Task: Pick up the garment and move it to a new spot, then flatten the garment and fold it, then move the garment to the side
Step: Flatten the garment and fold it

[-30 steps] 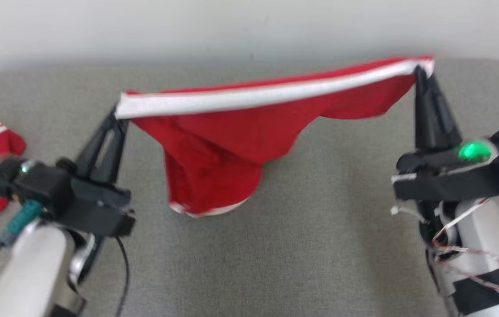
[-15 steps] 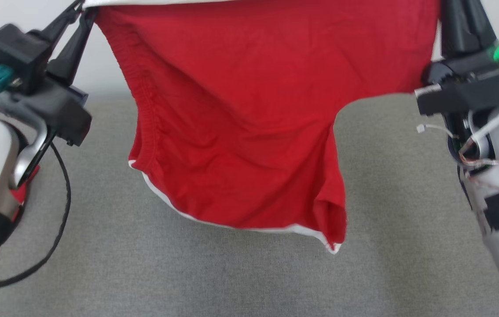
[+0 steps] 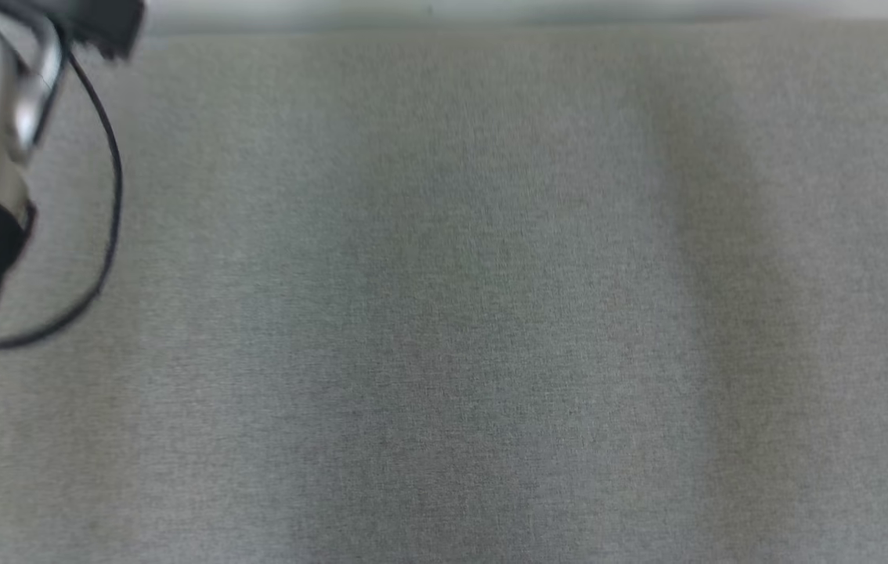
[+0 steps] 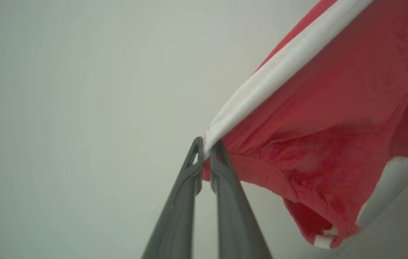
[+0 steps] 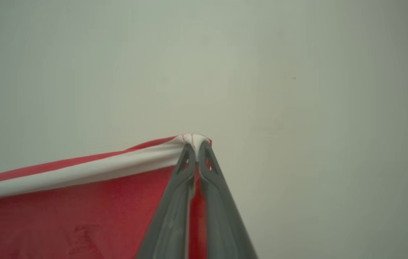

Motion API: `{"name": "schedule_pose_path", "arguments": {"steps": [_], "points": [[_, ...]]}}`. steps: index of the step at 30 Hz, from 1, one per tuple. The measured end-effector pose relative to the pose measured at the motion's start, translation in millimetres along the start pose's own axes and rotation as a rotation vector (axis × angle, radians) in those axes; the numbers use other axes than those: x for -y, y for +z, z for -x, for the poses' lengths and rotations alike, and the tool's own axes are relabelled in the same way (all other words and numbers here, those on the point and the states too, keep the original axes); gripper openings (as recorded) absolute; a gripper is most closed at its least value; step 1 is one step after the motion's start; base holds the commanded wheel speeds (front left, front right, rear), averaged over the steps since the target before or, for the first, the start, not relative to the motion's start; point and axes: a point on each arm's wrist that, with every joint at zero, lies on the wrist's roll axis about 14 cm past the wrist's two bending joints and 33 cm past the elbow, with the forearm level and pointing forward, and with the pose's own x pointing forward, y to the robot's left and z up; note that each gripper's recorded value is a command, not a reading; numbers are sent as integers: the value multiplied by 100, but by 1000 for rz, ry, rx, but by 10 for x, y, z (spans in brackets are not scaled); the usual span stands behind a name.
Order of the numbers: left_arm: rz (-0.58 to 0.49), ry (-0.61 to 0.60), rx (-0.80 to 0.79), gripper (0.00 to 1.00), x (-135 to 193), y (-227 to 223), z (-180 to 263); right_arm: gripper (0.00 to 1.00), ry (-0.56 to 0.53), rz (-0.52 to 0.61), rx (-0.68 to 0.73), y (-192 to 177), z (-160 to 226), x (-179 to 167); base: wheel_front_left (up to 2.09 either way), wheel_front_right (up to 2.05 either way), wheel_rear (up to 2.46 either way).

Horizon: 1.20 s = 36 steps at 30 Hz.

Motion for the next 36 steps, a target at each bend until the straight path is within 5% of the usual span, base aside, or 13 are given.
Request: {"name": "schedule_pose_path", "arguments": {"steps": [6, 12, 21, 26, 36], "points": [[105, -66, -193, 0, 659, -831, 510, 0, 35, -26, -224, -729, 764, -161, 0, 0, 0], [313, -49, -457, 0, 1431, -1463, 1565, 0, -62, -148, -584, -1462, 2239, -247, 0, 0, 0], [513, -6, -723, 0, 2153, -1608, 2868, 0, -175, -255, -958, -1647, 3971, -529, 0, 0, 0], [543, 9, -798, 0, 2321, -1478, 3449, 0, -190, -283, -1044, -1483, 4509, -694, 0, 0, 0], [522, 46, -779, 0, 2230, -1246, 3836, 0, -198, -315, -1019, -1249, 4702, -860, 0, 0, 0]]}}
